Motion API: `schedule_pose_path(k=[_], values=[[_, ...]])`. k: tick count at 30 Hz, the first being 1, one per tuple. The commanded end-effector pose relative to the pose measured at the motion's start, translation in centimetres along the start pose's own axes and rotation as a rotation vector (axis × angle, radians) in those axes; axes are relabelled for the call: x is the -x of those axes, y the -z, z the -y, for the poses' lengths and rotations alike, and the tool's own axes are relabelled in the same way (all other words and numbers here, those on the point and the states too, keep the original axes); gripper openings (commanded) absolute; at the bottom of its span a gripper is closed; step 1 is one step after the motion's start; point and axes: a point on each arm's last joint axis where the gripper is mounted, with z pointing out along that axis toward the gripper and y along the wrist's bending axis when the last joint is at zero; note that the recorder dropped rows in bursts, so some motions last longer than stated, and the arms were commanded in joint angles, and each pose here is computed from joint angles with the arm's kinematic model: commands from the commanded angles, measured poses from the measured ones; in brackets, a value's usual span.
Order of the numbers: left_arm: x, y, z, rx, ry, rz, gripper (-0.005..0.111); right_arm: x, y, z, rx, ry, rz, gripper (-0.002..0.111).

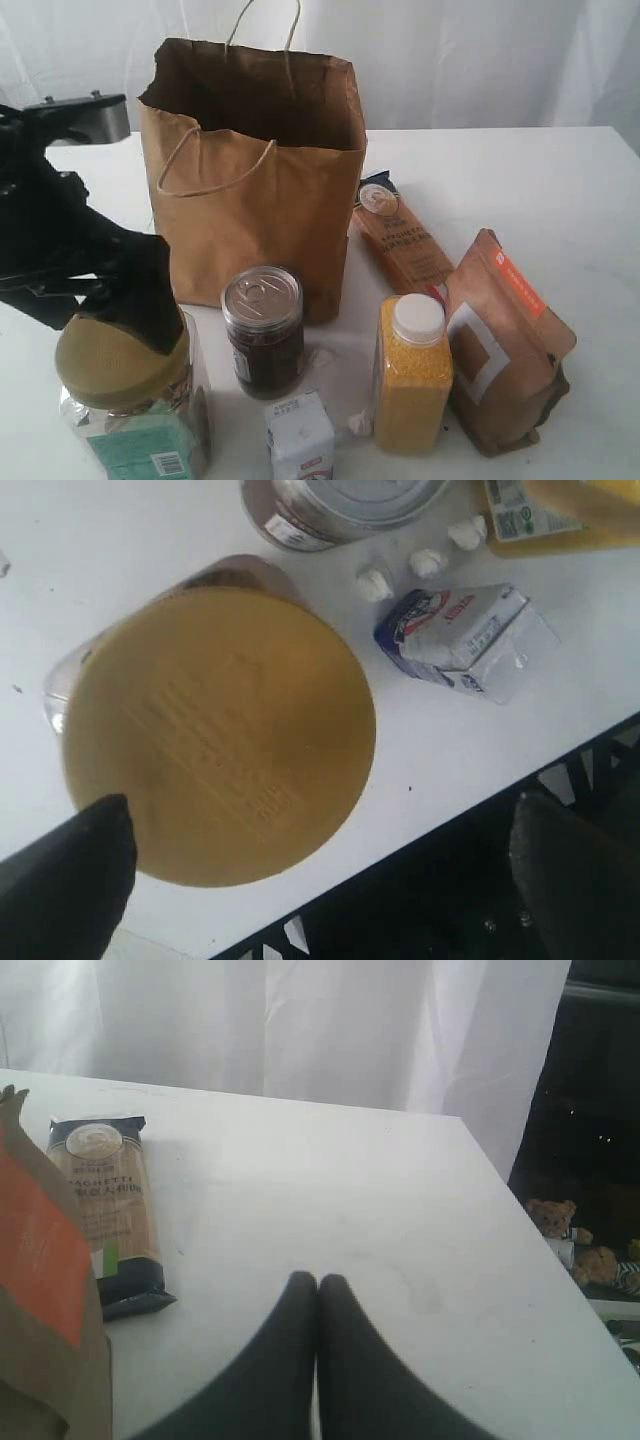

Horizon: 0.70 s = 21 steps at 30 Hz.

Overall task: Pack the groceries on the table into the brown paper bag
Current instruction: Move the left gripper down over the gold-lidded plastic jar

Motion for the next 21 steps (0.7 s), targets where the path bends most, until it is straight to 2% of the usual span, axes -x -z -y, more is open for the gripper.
schedule_pose_path(k=[1, 8, 13, 17, 21], values=[[0.2, -0.9, 0.4, 0.016, 0.005, -0.053, 0.105, -0.1, 0.0, 0.0, -0.003, 0.004, 0.008, 0.0], [0.4, -0.2, -0.8, 0.205, 0.033, -0.057, 0.105, -0.1, 0.0, 0.0, -0.003, 0.004, 0.008, 0.0], [0.7, -0.3, -0.5, 0.228, 0.002, -0.016, 0.105, -0.1, 0.0, 0.0, -0.003, 0.004, 0.008, 0.0], [0.9, -0.5, 0.4, 0.242, -0.071, 0.02, 0.105, -0.1, 0.0, 0.0, -0.003, 0.004, 0.008, 0.0], [1.0, -0.8, 1.6, 0.208, -0.283, 0.034, 0.105, -0.1, 0.0, 0.0, -0.003, 0.004, 0.008, 0.0]])
